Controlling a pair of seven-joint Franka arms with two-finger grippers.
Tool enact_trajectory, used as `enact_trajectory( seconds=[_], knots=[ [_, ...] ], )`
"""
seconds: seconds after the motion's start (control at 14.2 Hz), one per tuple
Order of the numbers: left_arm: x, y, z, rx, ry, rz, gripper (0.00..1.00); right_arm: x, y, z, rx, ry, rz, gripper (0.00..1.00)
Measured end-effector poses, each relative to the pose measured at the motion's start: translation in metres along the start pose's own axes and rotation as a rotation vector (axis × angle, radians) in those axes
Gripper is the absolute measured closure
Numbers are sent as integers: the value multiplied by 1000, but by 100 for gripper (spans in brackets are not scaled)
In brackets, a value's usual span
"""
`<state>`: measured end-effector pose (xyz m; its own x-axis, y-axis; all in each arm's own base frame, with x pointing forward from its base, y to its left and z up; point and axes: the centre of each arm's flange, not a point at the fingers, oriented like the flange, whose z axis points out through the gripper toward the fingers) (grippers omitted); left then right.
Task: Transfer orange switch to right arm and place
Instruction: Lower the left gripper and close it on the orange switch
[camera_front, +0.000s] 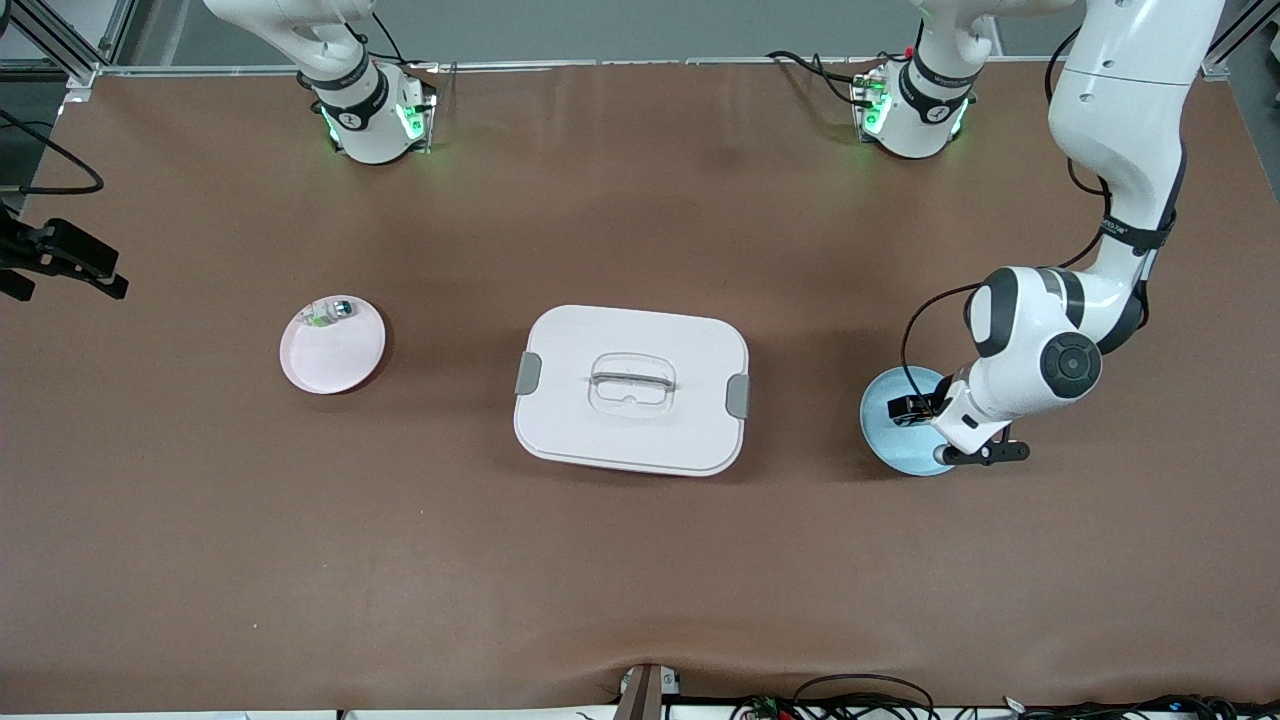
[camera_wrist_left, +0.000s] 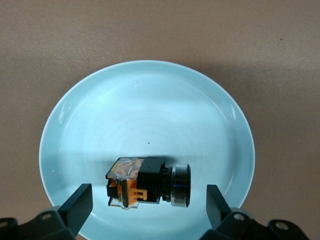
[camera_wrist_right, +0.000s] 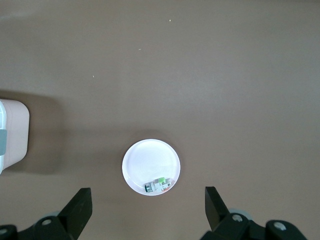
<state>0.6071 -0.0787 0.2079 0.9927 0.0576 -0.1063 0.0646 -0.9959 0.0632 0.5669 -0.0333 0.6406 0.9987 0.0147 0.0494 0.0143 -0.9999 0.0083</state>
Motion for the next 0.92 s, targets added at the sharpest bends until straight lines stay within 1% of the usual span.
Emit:
enact_trajectory(
  seconds=[0.78, 0.85, 0.92],
  knots=[
    [-3, -4, 13, -4, 7, -10, 0, 0, 0, 0, 0, 0, -1, 0],
    [-3, -4, 13, -4, 7, -10, 4, 0, 0, 0, 0, 0, -1, 0],
    [-3, -4, 14, -4, 7, -10, 5, 0, 0, 0, 0, 0, -1, 0]
  ],
)
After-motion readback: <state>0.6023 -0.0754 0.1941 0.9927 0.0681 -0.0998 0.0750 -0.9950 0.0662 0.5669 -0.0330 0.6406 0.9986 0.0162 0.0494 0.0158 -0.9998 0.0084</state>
